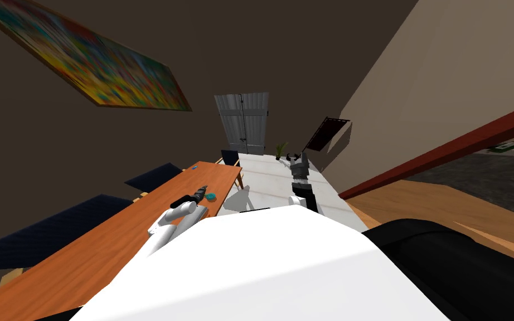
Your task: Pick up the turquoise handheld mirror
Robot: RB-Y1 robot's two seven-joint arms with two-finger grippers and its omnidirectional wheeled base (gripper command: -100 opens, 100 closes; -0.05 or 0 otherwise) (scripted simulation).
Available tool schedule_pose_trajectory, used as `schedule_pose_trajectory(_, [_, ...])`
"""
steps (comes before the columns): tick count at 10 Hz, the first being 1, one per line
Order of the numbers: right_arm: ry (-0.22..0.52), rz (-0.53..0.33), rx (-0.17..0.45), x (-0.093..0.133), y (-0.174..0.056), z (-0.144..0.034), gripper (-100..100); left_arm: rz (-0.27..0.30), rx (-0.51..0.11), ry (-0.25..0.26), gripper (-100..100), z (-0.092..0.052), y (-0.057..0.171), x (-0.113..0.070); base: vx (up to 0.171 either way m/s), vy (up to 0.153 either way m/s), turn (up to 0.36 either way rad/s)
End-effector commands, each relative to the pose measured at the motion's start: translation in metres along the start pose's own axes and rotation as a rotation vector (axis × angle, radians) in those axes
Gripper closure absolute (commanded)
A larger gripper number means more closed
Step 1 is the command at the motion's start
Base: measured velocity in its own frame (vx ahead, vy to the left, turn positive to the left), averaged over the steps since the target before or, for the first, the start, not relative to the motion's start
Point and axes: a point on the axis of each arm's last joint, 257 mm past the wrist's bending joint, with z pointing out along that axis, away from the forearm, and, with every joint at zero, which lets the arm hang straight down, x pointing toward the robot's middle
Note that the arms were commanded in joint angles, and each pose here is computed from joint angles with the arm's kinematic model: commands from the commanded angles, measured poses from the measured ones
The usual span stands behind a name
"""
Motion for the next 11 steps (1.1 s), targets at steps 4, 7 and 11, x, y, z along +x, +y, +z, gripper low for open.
schedule_pose_trajectory(4, [0.000, 0.000, 0.000, 0.000, 0.000, 0.000, 0, 0.002, -0.143, 0.025, -100, 0.005, 0.039, -0.021, 0.002, 0.013, -0.098])
schedule_pose_trajectory(7, [0.000, 0.000, 0.000, 0.000, 0.000, 0.000, 0, -0.010, -0.228, 0.040, -100, 0.005, 0.069, -0.031, 0.006, 0.024, -0.119])
schedule_pose_trajectory(11, [0.000, 0.000, 0.000, 0.000, 0.000, 0.000, 0, -0.034, -0.342, 0.072, -100, 0.000, 0.104, -0.045, 0.007, 0.022, -0.102])
